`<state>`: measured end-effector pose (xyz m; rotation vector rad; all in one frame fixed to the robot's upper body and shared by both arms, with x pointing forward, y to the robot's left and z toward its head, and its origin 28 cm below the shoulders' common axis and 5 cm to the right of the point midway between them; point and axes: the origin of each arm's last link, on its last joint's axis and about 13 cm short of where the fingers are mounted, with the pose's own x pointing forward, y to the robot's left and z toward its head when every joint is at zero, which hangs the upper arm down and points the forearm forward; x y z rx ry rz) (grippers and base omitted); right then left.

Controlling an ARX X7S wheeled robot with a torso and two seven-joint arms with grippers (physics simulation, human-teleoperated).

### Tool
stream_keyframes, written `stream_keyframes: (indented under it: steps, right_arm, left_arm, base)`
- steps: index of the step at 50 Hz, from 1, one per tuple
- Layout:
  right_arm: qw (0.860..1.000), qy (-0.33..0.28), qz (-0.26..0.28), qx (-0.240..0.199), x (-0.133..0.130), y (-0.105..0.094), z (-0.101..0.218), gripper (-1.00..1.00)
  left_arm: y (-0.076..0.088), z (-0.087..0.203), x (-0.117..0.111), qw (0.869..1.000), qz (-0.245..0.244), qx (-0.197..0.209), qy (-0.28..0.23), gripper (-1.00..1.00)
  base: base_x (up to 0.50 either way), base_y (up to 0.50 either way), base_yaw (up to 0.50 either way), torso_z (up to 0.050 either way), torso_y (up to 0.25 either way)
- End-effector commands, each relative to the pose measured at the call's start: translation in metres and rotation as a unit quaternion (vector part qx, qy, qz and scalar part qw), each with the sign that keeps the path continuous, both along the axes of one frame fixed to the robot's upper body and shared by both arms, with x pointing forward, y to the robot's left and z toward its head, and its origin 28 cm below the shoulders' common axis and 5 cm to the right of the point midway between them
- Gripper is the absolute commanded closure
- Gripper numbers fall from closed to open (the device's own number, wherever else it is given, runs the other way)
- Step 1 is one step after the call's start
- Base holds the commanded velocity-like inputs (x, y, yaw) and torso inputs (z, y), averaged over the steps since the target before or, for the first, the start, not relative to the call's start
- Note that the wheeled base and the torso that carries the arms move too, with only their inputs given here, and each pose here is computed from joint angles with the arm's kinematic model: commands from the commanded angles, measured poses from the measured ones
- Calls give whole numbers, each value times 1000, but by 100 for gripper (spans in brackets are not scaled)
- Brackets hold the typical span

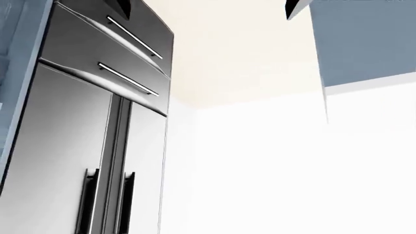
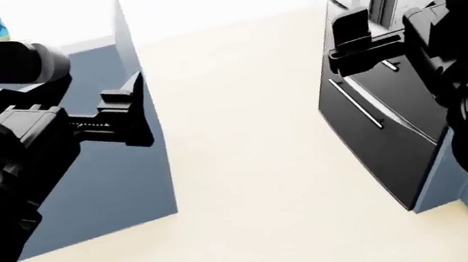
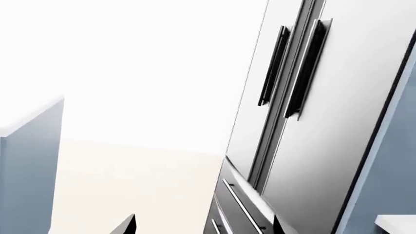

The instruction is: Move the drinks to the dining counter.

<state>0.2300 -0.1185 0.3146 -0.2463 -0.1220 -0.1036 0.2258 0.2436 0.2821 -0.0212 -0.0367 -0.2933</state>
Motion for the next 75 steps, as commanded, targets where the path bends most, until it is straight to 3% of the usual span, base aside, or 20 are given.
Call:
stream_keyframes:
  steps: [1,45,75]
  right_arm:
    - [1000,8,-3,3,1,0,-1,-100]
    - [1000,21,-10,17,2,-2,-1,-100]
    - [999,29,-18,34,2,-4,-2,-100]
  left_arm:
    - [-1,0,1,1000,-1,1,1,-100]
    - [0,1,0,1000,-1,2,0,-100]
    - [1,-1,-2,1000,0,2,1,-100]
  base:
    - [-84,-409,-453,0,0]
    - [-126,-382,-430,0,0]
    - [-28,-56,-500,0,0]
